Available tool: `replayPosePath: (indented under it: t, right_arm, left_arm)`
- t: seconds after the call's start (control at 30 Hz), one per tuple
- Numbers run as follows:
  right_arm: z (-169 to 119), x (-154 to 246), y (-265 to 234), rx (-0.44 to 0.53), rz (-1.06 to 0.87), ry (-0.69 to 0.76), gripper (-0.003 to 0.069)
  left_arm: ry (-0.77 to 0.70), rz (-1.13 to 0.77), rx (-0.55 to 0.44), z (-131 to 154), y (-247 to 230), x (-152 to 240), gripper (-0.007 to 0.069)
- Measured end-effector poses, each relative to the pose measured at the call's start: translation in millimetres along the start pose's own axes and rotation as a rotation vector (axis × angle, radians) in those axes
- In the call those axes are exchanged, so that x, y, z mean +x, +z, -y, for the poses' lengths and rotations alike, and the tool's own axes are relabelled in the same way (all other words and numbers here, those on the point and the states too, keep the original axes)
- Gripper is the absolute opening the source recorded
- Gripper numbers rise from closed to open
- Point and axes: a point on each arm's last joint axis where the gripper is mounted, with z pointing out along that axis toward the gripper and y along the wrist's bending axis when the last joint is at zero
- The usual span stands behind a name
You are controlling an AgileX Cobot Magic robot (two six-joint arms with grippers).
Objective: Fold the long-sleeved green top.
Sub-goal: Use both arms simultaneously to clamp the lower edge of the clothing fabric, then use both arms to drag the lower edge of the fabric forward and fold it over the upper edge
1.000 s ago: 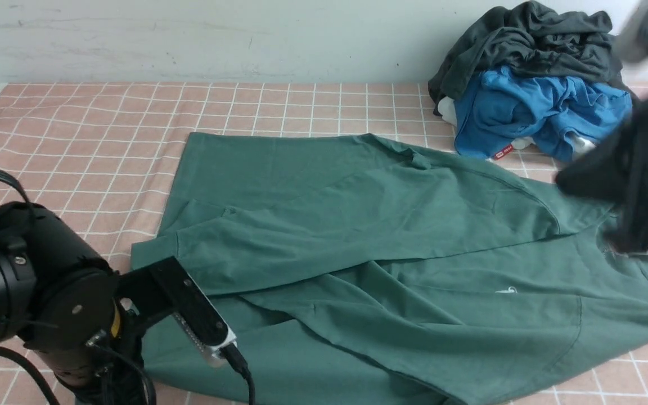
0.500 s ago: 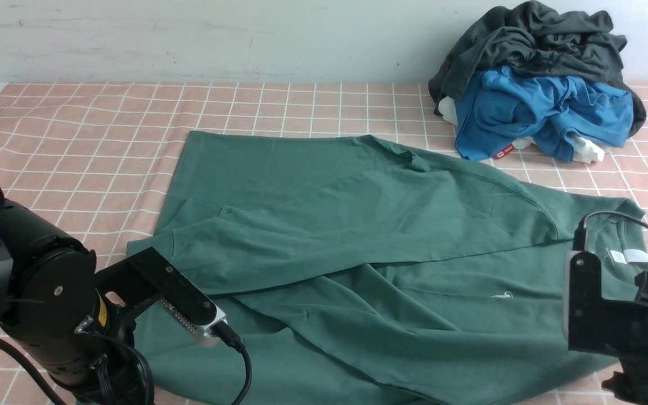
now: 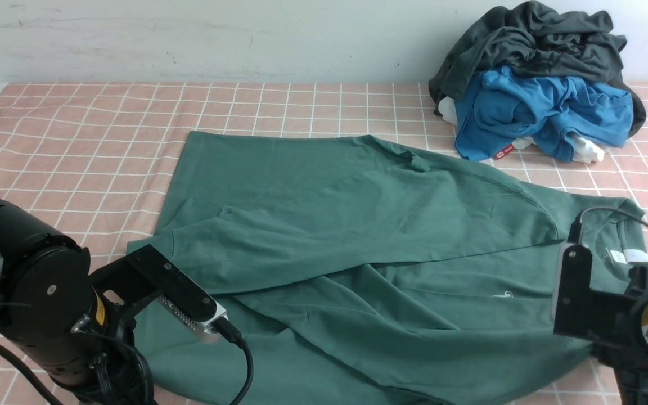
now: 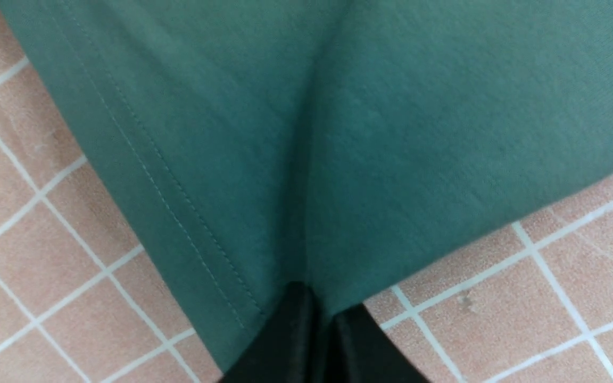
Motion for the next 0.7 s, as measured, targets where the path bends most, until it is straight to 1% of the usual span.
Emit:
replayPosePath:
  t: [0.13, 0.17, 0.27, 0.37, 0.43, 0.5, 0.57, 0.63, 0.7]
  right_arm:
    - [6, 1, -19, 0.067, 0.032, 0.037, -0.0003]
    - [6, 1, -20, 0.070, 0.032, 0.038, -0.0003]
    - [10, 4, -37, 0.109, 0.031, 0.077, -0.0003]
    - [31, 1, -62, 0.173, 0.030, 0.152, -0.0003]
    - [51, -5, -72, 0.225, 0.055, 0.196, -0.0003]
    - [71, -11, -75, 0.265, 0.085, 0.230, -0.0003]
    - [85, -16, -72, 0.286, 0.106, 0.247, -0.0003]
    - [117, -28, -53, 0.311, 0.134, 0.289, -0.0003]
    - [135, -35, -36, 0.311, 0.137, 0.309, -0.0003]
  left_arm:
    - [-0.024, 0.045, -0.011, 0, -12, 3, 0.0006]
    - [-0.027, 0.047, -0.012, -1, -13, 2, 0.0006]
    - [-0.087, 0.090, -0.024, -5, -29, -1, 0.0006]
    - [-0.182, 0.184, -0.059, -24, -55, -17, 0.0006]
    - [-0.235, 0.283, -0.097, -44, -73, -35, 0.0006]
    - [-0.278, 0.350, -0.128, -64, -77, -54, 0.0006]
    - [-0.295, 0.398, -0.150, -77, -81, -67, 0.0006]
    - [-0.332, 0.445, -0.179, -108, -71, -103, 0.0006]
    - [-0.345, 0.467, -0.190, -125, -61, -127, 0.0007]
